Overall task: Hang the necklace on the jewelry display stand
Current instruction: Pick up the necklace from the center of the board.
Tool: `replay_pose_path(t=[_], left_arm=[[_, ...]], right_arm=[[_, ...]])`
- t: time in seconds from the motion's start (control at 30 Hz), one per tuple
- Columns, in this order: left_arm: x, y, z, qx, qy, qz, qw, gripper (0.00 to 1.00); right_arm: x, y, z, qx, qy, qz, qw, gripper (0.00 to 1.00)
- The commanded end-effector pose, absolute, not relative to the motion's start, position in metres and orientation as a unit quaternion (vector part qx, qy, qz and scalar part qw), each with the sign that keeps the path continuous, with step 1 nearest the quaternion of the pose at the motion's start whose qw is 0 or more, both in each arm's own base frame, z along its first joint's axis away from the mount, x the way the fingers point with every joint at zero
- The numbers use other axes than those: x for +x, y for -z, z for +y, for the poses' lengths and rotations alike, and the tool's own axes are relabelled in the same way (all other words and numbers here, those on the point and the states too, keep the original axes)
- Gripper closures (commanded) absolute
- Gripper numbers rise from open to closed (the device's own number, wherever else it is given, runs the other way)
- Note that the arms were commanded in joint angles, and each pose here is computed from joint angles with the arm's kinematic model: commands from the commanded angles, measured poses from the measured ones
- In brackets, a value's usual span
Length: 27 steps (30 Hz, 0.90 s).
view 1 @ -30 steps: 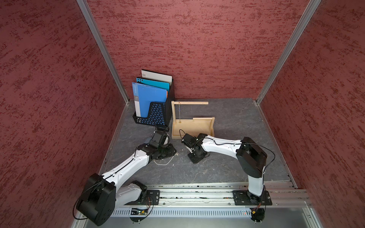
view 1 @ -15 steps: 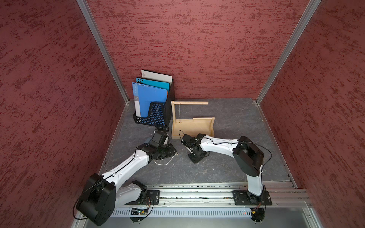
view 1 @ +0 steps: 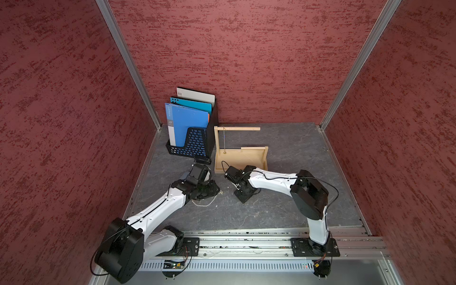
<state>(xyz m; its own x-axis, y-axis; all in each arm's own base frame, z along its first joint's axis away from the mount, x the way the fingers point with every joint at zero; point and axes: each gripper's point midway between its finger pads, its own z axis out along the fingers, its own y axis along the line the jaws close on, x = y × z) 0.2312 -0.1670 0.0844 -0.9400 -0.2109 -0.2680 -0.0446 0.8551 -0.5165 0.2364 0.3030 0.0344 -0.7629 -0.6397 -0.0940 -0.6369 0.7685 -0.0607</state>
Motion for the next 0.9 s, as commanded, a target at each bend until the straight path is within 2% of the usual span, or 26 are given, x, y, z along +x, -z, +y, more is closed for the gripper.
replay_pose_path(t=[0.0,0.33,0.67,0.87], left_arm=[[0.235,-0.091,-0.163,-0.058,0.256,0.948,0.179,0.68],[0.239,-0.110,-0.167,-0.015,0.271,0.937,0.218,0.67],[0.247,-0.164,-0.180,0.058,0.317,0.894,0.312,0.65],[0.249,-0.193,-0.190,0.104,0.340,0.868,0.348,0.63]], right_arm=[[0.258,-0.088,0.313,-0.334,0.000,0.933,0.133,1.00],[0.271,-0.153,0.322,-0.302,-0.046,0.926,0.222,1.00],[0.278,-0.233,0.328,-0.276,-0.113,0.900,0.317,1.00],[0.278,-0.260,0.330,-0.269,-0.136,0.890,0.342,1.00]])
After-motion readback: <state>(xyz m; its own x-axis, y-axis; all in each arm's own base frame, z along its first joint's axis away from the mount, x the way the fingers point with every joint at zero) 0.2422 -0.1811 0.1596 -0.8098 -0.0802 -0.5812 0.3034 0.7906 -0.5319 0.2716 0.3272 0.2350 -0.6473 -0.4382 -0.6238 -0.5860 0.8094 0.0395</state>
